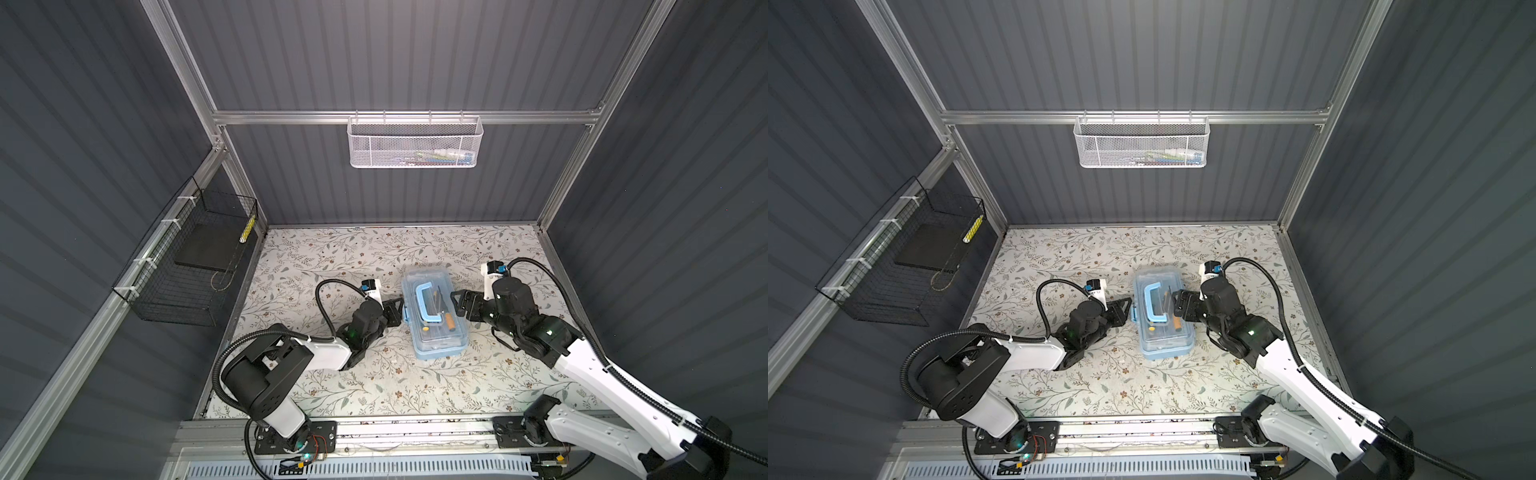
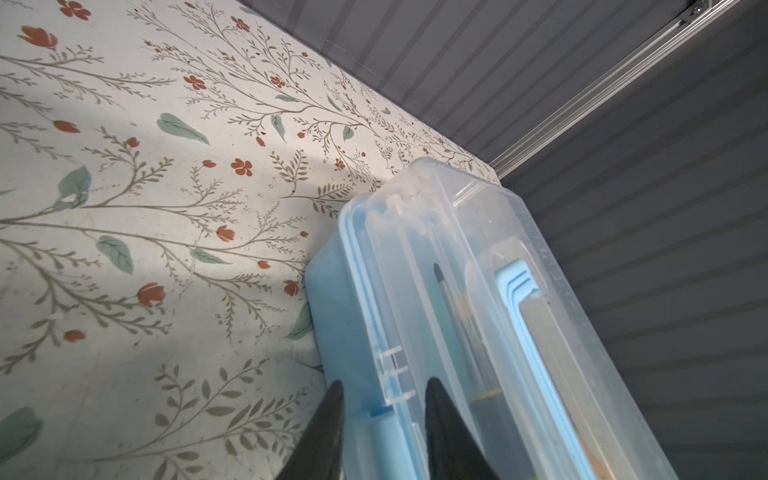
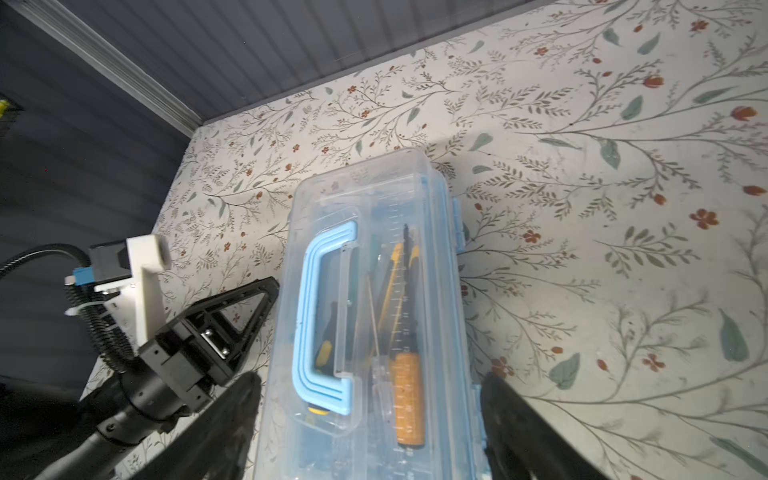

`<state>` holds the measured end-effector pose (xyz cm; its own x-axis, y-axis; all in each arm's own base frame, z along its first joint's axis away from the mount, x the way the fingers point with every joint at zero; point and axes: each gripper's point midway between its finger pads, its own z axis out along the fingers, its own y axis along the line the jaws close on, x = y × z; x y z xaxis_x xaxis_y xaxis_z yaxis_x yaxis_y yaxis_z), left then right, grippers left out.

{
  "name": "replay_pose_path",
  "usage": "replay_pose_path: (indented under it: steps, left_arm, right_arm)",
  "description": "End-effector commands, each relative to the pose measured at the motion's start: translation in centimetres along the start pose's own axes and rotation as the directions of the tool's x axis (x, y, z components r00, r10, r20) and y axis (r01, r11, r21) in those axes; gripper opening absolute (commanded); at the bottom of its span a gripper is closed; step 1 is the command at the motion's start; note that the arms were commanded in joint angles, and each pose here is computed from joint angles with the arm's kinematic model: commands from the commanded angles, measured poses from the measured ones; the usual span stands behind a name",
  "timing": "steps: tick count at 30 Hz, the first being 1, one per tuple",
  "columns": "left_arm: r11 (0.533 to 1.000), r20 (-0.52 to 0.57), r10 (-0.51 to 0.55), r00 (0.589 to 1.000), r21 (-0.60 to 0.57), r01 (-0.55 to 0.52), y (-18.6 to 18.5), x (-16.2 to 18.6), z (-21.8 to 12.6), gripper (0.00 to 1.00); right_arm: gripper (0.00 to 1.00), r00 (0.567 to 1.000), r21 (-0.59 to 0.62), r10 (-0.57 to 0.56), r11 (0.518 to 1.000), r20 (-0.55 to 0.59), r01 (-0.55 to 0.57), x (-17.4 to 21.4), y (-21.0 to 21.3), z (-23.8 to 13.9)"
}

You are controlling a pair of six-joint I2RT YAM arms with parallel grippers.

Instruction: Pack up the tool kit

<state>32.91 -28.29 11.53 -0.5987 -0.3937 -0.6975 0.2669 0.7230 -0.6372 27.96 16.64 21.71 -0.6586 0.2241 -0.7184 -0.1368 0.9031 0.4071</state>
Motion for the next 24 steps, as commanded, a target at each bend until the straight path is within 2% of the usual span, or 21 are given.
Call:
replay_pose_path:
  steps: [1, 2, 4, 6, 9, 16, 18, 24]
  left_arm:
    - [0.998, -0.088, -0.057, 0.994, -0.006, 0.057, -0.6, -0.3, 0.1, 0.35]
    - [0.998, -0.106, -0.055, 0.993, -0.024, 0.053, -0.9, -0.7, -0.1, 0.36]
    - [0.990, -0.167, -0.050, 0.985, -0.136, 0.027, -0.5, -1.1, -0.5, 0.40]
    - [0.959, -0.242, -0.048, 0.969, -0.282, -0.023, 0.6, -1.6, -1.4, 0.42]
    - [0.925, -0.325, -0.045, 0.945, -0.371, -0.083, 1.2, -2.0, -2.5, 0.43]
    - [0.923, -0.431, -0.097, 0.897, -0.376, -0.081, 0.9, -0.2, -3.6, 0.39]
    - [0.936, -0.449, -0.111, 0.886, -0.347, -0.058, 0.6, 0.5, -3.5, 0.38]
    - [0.958, -0.454, -0.143, 0.880, -0.287, 0.008, -0.2, 1.5, -2.9, 0.39]
  right_arm:
    - [0.82, 0.998, 0.107, 0.008, 0.994, -0.057, -0.001, 0.2, -2.3, 0.0]
    - [0.81, 0.998, 0.125, 0.018, 0.992, -0.063, -0.010, 0.1, -2.8, 0.1]
    - [0.81, 0.996, 0.147, 0.038, 0.989, -0.080, -0.026, 0.1, -3.7, 0.3]
    - [0.81, 0.994, 0.161, 0.049, 0.986, -0.094, -0.034, -0.1, -4.2, 0.5]
    - [0.81, 0.993, 0.176, 0.058, 0.984, -0.099, -0.040, -0.4, -4.6, 0.6]
    - [0.81, 0.988, 0.191, 0.088, 0.979, -0.125, -0.063, -0.1, -5.6, 1.3]
    - [0.81, 0.987, 0.189, 0.096, 0.979, -0.127, -0.070, -0.1, -5.8, 1.4]
    - [0.81, 0.984, 0.174, 0.104, 0.982, -0.146, -0.078, 0.3, -5.9, 1.9]
